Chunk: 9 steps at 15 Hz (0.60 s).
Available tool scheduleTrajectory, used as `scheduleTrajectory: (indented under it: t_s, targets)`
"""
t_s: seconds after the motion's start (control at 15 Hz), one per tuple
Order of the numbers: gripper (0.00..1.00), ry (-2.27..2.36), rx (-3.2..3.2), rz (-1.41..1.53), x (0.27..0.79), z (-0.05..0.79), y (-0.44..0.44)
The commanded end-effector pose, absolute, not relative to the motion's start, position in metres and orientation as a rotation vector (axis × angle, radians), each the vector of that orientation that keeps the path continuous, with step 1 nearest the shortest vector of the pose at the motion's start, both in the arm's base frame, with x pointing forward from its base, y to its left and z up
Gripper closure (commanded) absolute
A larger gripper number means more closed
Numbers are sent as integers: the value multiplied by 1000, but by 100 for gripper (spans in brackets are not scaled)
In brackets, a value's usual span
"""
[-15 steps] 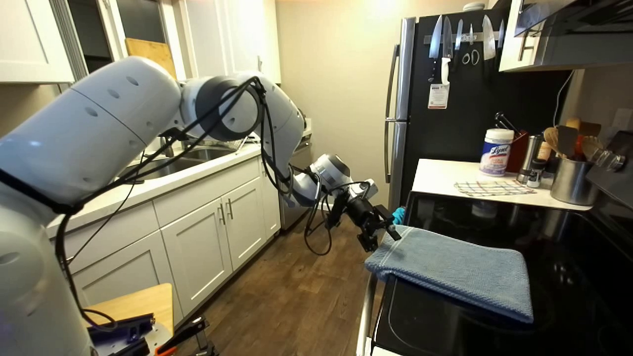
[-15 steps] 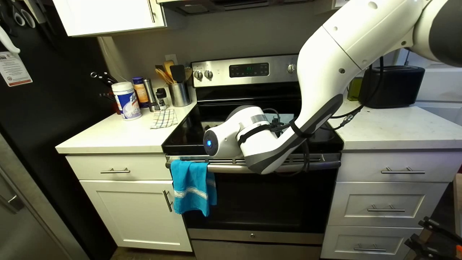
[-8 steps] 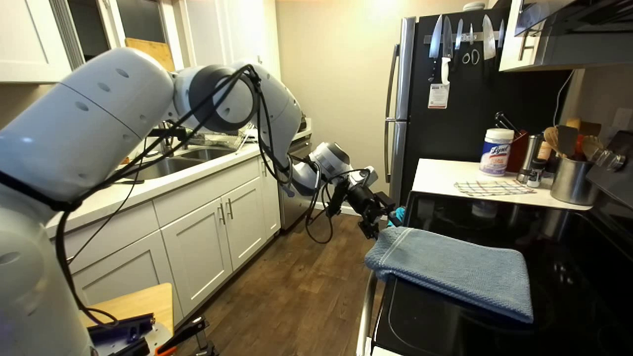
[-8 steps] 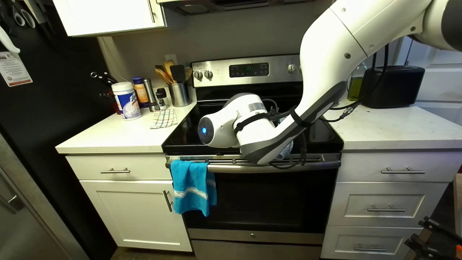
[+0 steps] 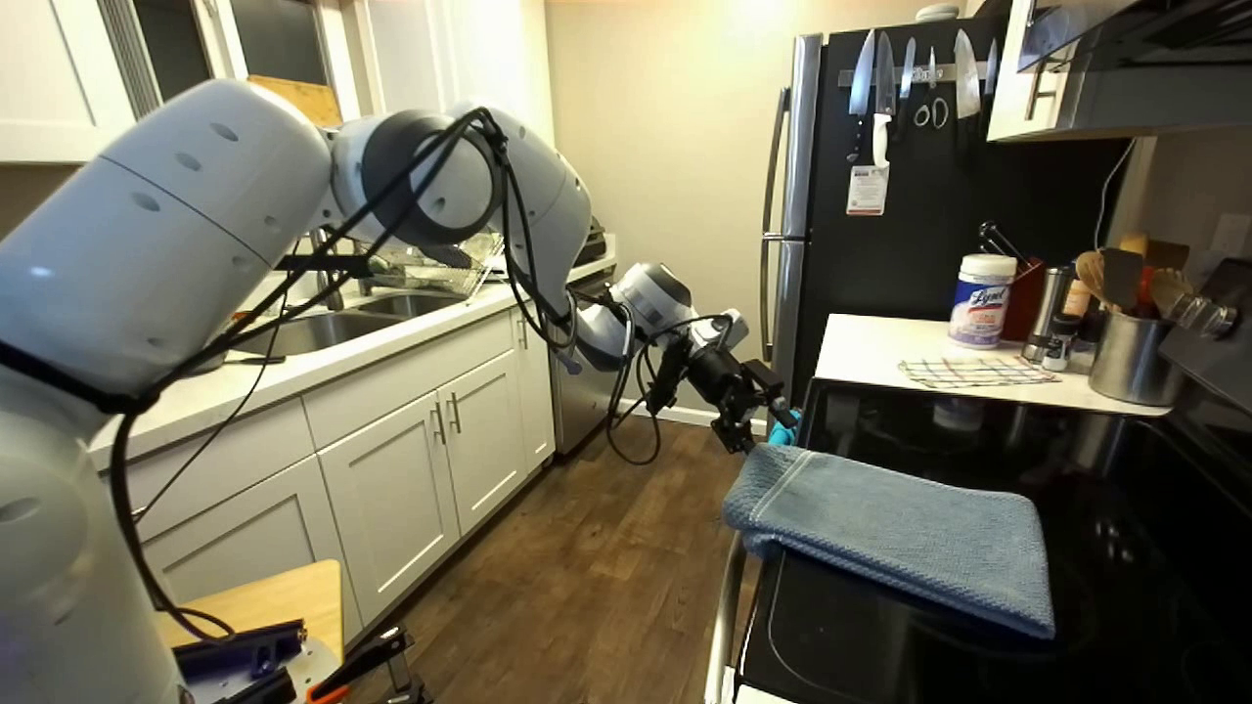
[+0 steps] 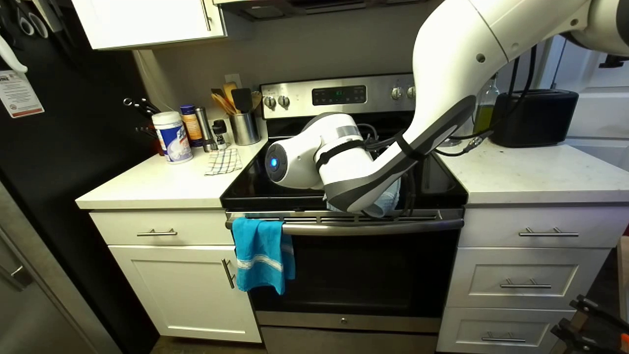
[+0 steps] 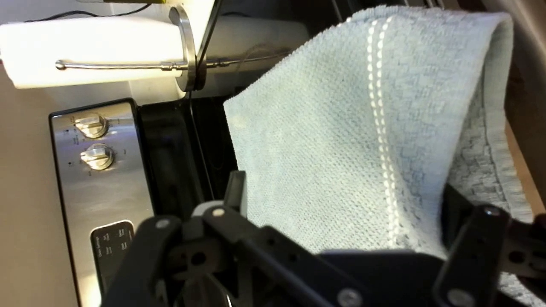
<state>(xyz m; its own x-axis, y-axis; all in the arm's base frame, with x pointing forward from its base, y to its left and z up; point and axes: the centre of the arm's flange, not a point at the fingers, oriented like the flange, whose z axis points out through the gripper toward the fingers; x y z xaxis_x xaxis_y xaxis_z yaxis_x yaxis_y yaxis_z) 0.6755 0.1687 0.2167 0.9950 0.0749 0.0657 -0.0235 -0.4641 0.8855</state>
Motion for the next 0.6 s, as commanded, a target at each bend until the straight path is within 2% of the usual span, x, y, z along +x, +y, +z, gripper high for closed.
scheduleTrajectory:
  t_s: [0.0, 0.53]
  targets:
    - [0, 16, 2041, 133, 660, 231, 160]
    - [0, 84, 2130, 94, 658, 226, 165]
